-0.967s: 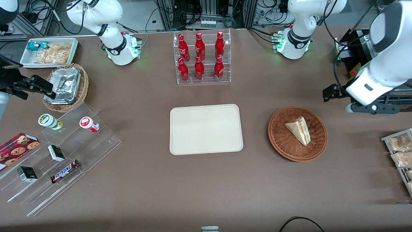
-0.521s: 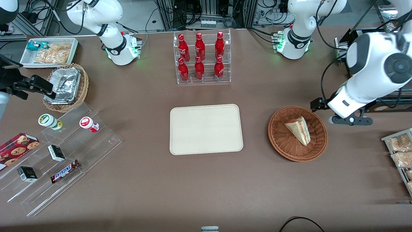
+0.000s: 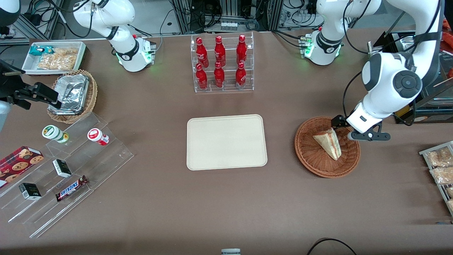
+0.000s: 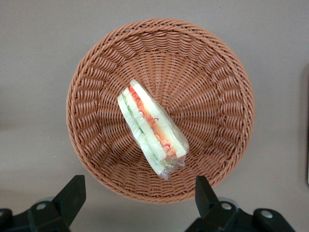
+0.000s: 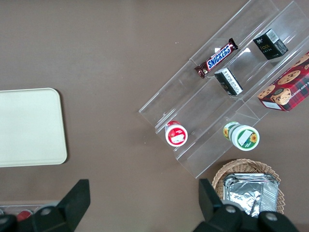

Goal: Place sandwich from basket to tray
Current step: 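Move the left gripper over the sandwich in the wicker basket, then lower the left gripper and close it on the wrapped sandwich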

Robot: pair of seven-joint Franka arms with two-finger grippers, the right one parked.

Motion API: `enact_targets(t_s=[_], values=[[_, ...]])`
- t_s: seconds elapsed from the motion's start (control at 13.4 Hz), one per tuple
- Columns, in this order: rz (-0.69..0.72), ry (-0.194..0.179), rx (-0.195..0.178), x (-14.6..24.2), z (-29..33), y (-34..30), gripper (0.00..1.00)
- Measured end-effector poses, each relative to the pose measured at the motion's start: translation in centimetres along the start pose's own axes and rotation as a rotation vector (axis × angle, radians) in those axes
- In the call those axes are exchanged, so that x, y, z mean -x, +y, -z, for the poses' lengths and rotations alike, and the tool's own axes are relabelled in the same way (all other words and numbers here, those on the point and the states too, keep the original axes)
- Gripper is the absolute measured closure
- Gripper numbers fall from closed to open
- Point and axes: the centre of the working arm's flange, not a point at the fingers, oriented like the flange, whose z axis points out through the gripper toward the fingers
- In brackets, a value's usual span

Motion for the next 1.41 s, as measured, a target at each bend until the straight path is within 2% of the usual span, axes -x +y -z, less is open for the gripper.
enact_targets(t_s=[0.22, 0.52, 0.89, 1.04, 1.41], values=[[0.166, -0.023, -0.001, 0.4, -1.8, 0.0, 0.00], [0.379, -0.008, 0.002, 0.8, -4.1, 0.5, 0.00], [0.603, -0.013, 0.005, 0.6, -7.2, 1.5, 0.00], [0.643, -0.005, 0.011, 0.3, -8.4, 2.1, 0.00], [0.671, -0.025, 0.010, 0.3, -10.1, 2.3, 0.00]])
